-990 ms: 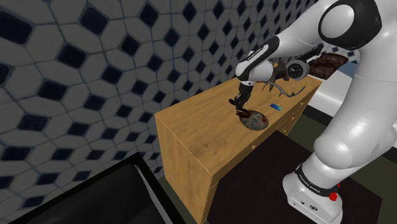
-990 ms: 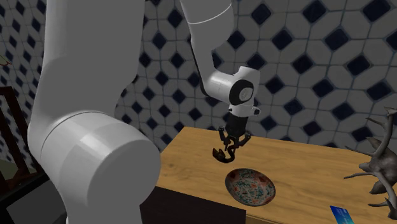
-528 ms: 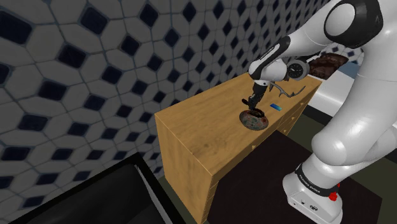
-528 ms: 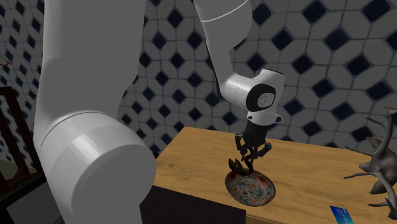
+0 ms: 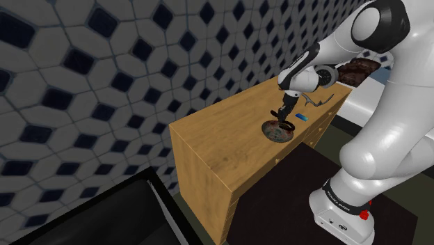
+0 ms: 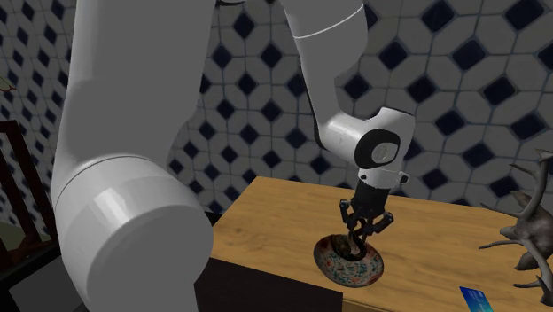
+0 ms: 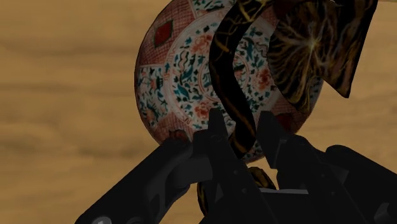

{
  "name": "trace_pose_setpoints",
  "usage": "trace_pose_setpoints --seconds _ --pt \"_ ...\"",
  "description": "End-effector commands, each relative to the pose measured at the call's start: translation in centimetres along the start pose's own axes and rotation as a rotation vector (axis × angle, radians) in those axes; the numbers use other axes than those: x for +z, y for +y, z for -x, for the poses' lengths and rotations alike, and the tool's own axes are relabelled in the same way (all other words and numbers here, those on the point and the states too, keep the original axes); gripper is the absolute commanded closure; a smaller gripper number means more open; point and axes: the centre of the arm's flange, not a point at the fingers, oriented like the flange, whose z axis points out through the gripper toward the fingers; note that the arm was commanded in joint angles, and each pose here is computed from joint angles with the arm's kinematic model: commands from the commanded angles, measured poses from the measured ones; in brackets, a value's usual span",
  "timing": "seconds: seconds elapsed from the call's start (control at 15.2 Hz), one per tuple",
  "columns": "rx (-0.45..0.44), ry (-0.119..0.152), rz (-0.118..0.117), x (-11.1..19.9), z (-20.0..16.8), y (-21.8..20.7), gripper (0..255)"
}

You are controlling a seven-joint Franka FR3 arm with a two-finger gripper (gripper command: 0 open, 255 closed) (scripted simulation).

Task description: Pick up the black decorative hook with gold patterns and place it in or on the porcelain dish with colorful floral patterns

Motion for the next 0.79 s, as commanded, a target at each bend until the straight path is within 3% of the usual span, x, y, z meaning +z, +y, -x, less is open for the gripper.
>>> trace_pose_setpoints --seconds 0.0,0.53,0.73 --pt "0.000 0.000 0.000 1.0 0.0 0.2 255" --pt "0.000 0.000 0.000 5.4 -0.2 0.8 255" --pt "0.000 0.000 0.000 5.4 -0.2 0.8 255"
